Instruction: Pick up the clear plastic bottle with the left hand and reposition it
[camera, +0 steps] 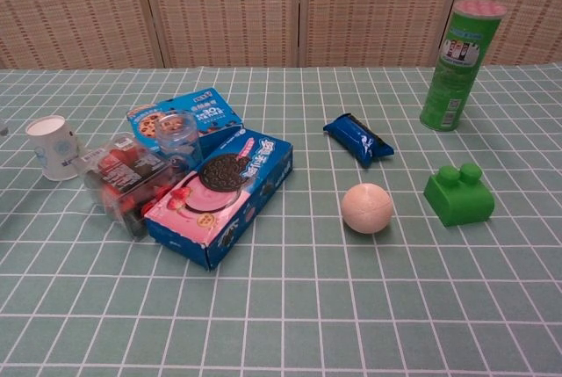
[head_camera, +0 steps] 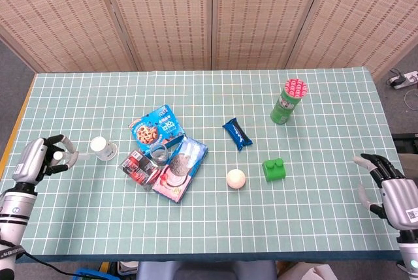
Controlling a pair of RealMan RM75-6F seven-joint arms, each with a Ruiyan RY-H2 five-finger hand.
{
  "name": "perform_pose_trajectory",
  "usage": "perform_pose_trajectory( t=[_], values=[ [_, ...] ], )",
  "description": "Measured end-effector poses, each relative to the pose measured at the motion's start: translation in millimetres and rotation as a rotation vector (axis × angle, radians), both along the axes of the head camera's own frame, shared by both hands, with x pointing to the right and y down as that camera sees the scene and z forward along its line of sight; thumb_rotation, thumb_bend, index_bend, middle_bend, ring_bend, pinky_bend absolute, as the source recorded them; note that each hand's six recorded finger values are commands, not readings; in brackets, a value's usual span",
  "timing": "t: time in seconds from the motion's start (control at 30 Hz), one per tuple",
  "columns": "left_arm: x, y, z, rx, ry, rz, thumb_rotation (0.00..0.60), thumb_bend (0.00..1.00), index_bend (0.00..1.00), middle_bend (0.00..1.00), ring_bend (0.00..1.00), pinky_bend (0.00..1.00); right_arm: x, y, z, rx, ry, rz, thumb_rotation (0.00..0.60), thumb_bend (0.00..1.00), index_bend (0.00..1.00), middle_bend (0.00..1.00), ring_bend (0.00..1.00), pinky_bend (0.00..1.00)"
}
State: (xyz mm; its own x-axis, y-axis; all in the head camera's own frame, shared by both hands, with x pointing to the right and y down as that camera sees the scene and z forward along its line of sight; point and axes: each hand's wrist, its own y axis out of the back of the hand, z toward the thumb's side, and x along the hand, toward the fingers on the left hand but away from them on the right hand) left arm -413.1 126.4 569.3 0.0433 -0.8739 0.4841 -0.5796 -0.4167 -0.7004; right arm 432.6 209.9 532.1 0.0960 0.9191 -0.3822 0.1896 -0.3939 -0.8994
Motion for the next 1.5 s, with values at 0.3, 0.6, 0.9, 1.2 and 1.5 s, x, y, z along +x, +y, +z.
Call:
perform_pose_trajectory(
  t=[0.3, 0.6, 0.9, 1.2, 1.5],
  values=[
    [7.4, -0.1, -0.4, -0.101, 0.397, -0.206, 0.6, 0.53, 0.79, 1.0, 1.0, 1.0, 0.0, 0.2, -0.8, 0.002, -0.001, 0.0, 0.6, 0.47, 0.23, 0.19, 0.13, 0.35],
    [3.0, 0.6, 0.1, -0.085, 0.335, -0.176, 0.6, 0.53, 0.79, 1.0, 1.0, 1.0, 0.8, 0.0, -0.2, -0.002, -0.001, 0.002, 0.6, 0.47, 0.23, 0.19, 0.13, 0.35],
    [-1.0, -1.1, 1.3, 0.031, -0.068, -0.016, 0.6, 0.53, 0.79, 1.0, 1.0, 1.0, 2.4, -0.9, -1.0, -0.001, -0.003, 0.008, 0.6, 0.47, 0.23, 0.19, 0.13, 0.35],
    [7.8, -8.2, -3.0, 0.019, 0.079, -0.122, 0.6, 0.53, 0.79, 1.0, 1.0, 1.0, 3.2, -1.7, 2.0, -0.011, -0.001, 0.011, 0.6, 0.47, 0.23, 0.19, 0.13, 0.35],
    [41.4, -25.8, -14.3, 0.029, 0.161, -0.104, 0.6, 0.53, 0.79, 1.0, 1.0, 1.0, 4.2, -2.2, 2.0, -0.012, -0.001, 0.014, 0.6, 0.47, 0.23, 0.19, 0.13, 0.35]
  ],
)
